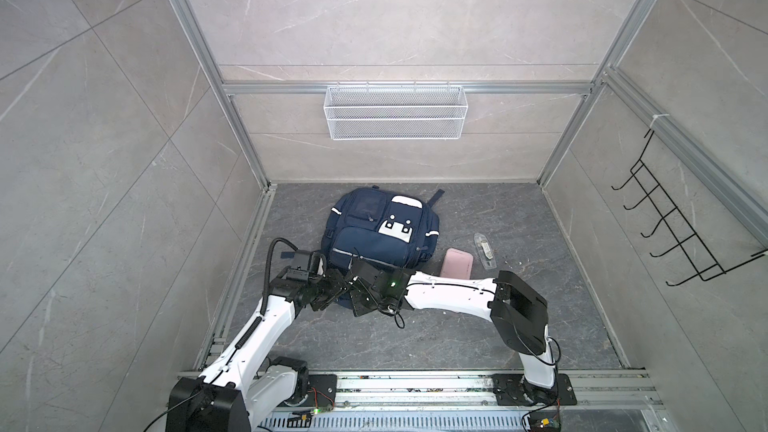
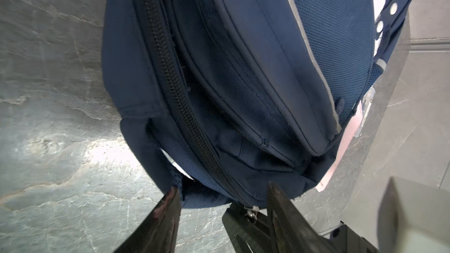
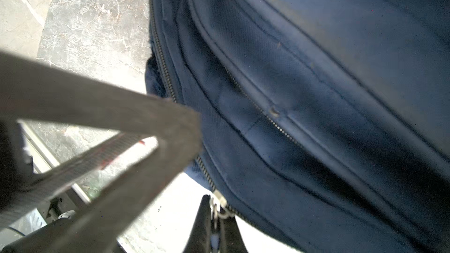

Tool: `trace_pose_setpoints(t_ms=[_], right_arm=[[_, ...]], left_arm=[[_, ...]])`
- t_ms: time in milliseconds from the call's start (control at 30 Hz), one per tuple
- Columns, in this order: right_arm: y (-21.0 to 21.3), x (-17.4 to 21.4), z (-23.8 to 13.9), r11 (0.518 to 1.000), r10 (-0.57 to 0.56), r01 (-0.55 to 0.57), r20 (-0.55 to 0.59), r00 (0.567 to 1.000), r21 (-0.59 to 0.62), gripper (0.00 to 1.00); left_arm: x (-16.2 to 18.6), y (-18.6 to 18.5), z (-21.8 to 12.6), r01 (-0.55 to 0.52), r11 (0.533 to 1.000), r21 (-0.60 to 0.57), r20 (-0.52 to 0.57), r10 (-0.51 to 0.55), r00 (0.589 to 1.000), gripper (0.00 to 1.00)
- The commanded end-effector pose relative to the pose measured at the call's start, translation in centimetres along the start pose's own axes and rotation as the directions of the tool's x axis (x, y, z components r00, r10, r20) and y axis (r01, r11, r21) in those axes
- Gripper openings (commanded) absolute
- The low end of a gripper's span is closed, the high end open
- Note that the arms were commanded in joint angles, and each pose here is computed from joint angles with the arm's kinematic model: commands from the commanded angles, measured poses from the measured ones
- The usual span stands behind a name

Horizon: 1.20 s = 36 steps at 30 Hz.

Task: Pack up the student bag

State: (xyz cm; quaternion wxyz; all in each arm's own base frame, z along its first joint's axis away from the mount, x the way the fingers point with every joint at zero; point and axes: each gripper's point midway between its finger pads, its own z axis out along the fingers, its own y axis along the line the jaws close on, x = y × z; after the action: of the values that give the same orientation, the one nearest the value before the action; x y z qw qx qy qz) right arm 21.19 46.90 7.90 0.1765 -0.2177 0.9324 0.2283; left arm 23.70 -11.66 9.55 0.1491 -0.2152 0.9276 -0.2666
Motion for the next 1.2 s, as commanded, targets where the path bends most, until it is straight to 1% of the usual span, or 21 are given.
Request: trace_pose_setpoints(t_ms=[0,100,133,233,333,367,500,600,767,933,1167], right_arm=[[1.8,0.5,0.1,0.999,-0.024,0.023,-0.017,1.000,-0.039,0.00],[2.0,0.4,-0.4,0.999,-0.026,0.026,-0.008,1.000,-0.042,0.00],[2.0,0.3,-0.6,0.999,-0.027,0.027,-0.004,1.000,-0.045,0.00],[2.0,0.6,-1.1,0.999,-0.033,0.033,-0.002,0.999,-0.043,0.00],[1.4,1.1,-1.7,0.999,-0.036,0.036,0.002,0.999,-0.025,0.00],[0.9,1.4,-1.9,0.999,-0.034,0.034,0.001,0.999,-0.012,0.00],[-1.3,2.6,-2.5,0.998,-0.028,0.028,0.000,1.000,0.048,0.00],[-3.6,3.7,-3.1,0.995,-0.018,0.018,-0.003,1.000,0.103,0.00],[-8.1,4.4,-5.2,0.986,0.034,-0.036,0.018,0.999,0.165,0.00],[-13.1,3.7,-6.8,0.970,0.112,-0.118,0.041,0.993,0.214,0.00],[-20.2,1.2,-6.9,0.933,0.200,-0.207,0.055,0.978,0.295,0.00]], left_arm=[[-0.1,-0.3,0.8,0.000,1.000,0.002,-0.004,0.000,1.000,0.58],[-0.2,0.4,1.6,0.001,1.000,-0.031,-0.003,-0.001,1.000,0.49],[-0.3,0.6,1.8,0.002,0.999,-0.038,-0.003,-0.002,1.000,0.45],[-0.6,0.8,2.3,0.003,0.999,-0.048,0.004,-0.003,1.000,0.28],[-1.0,0.9,2.2,0.000,0.998,-0.064,0.018,0.001,1.000,0.05],[-1.1,1.0,2.0,0.000,0.997,-0.074,0.025,0.002,1.000,0.00],[-1.9,0.9,0.8,-0.020,0.995,-0.093,0.066,0.026,0.998,0.00],[-2.7,1.0,-0.7,-0.029,0.993,-0.115,0.115,0.042,0.992,0.00],[-4.1,1.8,-3.2,-0.012,0.991,-0.134,0.190,0.038,0.981,0.00],[-4.7,2.6,-4.0,0.017,0.990,-0.137,0.212,0.013,0.977,0.00],[-4.7,3.3,-4.4,0.037,0.990,-0.137,0.219,-0.007,0.976,0.00]])
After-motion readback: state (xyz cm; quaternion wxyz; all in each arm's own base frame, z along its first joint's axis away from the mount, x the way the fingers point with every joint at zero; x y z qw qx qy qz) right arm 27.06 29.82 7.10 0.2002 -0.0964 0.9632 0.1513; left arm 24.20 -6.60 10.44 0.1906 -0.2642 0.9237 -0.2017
